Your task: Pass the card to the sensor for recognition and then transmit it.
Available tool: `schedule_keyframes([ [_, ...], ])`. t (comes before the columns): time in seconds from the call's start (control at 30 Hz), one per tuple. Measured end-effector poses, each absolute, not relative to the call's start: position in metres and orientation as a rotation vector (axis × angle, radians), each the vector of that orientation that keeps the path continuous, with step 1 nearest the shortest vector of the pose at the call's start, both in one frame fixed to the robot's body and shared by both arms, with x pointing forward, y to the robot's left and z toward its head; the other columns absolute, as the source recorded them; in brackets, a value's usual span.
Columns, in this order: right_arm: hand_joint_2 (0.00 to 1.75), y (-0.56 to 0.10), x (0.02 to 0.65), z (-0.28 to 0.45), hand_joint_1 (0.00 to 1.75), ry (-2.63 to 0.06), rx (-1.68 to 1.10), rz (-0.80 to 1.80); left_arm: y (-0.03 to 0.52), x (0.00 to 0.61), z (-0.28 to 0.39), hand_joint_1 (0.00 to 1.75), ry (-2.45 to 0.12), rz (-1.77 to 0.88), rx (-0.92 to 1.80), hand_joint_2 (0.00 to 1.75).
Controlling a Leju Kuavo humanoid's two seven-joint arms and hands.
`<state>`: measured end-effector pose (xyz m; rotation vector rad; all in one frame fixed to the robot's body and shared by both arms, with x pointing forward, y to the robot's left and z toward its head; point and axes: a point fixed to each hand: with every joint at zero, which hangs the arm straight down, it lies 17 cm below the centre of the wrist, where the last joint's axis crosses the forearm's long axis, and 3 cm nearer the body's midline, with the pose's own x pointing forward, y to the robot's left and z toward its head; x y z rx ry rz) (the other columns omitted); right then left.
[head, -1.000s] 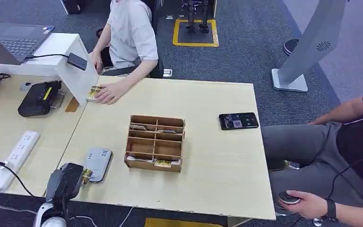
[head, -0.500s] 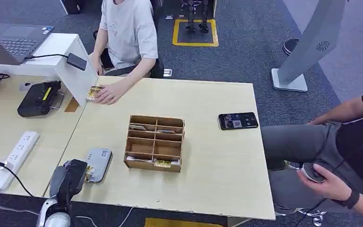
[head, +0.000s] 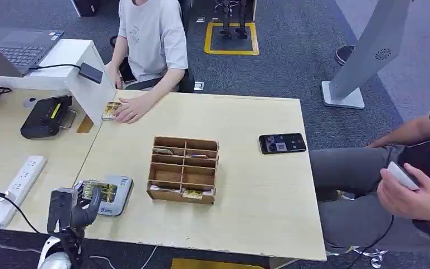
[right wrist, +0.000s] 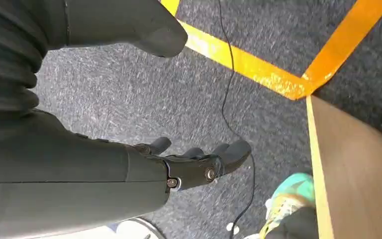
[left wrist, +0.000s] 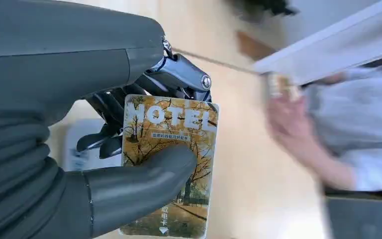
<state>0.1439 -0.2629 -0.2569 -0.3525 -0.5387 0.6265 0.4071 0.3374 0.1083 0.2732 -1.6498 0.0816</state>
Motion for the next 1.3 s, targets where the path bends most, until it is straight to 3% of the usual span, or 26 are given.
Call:
schedule_keyframes([
  [0.2, 1.75, -0.247, 0.145, -0.255, 0.0, -0.547, -0.343, 0.639, 0.345, 0.417, 0.212, 1.75, -1.94, 0.041, 0.366, 1.75],
  [0.37, 1.75, -0.244, 0.14, -0.256, 0.0, -0.552, -0.334, 0.645, 0.368, 0.418, 0.257, 1.75, -2.05, 0.03, 0.478, 1.75],
  [0.8, 1.75, -0.237, 0.136, -0.258, 0.0, -0.546, -0.291, 0.673, 0.38, 0.417, 0.285, 1.75, -2.114, -0.033, 0.609, 1.75],
  [1.13, 1.75, -0.229, 0.15, -0.256, 0.0, -0.561, -0.258, 0.736, 0.398, 0.422, 0.317, 1.75, -2.075, -0.392, 1.236, 1.75],
  [1.3, 1.75, -0.227, 0.15, -0.256, 0.0, -0.562, -0.248, 0.745, 0.41, 0.43, 0.314, 1.75, -2.005, -0.527, 1.396, 1.75],
])
